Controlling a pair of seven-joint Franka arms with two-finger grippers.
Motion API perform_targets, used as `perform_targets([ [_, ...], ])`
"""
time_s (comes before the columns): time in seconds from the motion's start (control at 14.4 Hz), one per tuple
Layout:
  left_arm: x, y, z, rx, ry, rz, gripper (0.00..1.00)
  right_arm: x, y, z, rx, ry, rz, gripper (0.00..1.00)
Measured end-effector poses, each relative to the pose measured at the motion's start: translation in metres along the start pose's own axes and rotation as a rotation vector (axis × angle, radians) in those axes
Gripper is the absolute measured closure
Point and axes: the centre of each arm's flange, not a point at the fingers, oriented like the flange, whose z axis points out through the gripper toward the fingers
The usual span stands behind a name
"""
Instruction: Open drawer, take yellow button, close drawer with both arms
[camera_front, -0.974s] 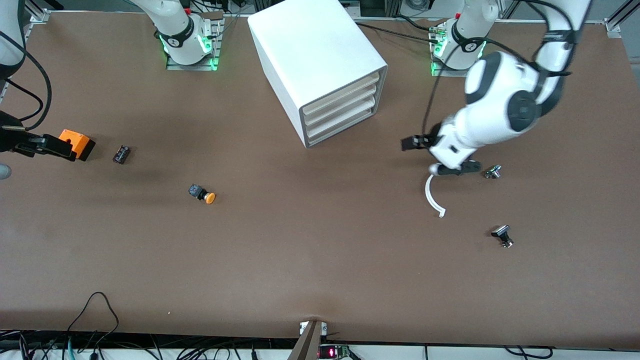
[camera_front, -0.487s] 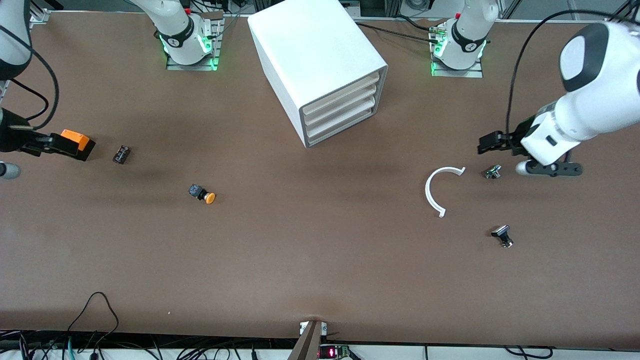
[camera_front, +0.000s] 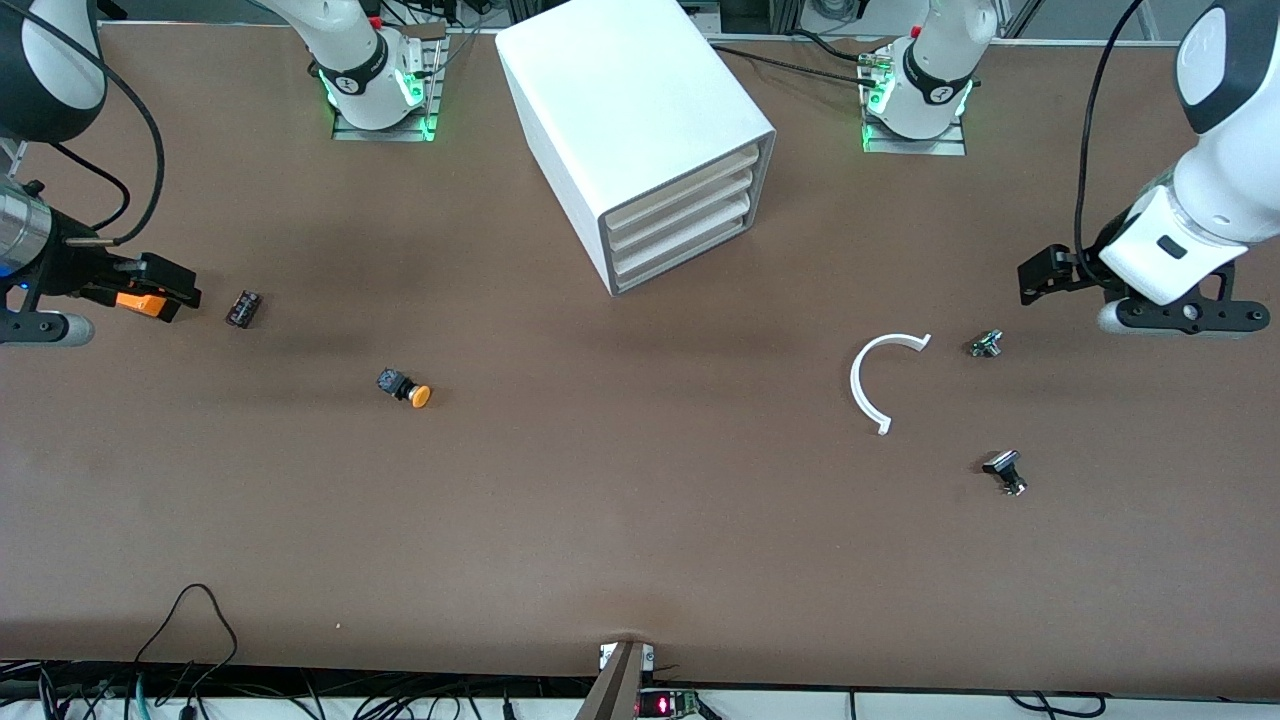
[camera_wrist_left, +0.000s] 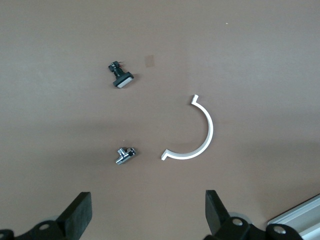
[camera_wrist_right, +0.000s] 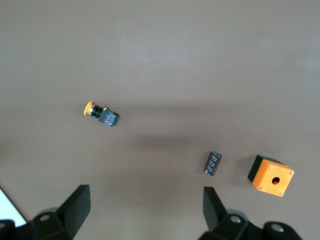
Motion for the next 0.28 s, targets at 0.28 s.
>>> perform_targets([
  [0.28,0.003,-0.025,-0.005,-0.003,0.019,-0.041,0.00,-0.014,0.004,0.004,0.013,0.016,0.002,0.00],
])
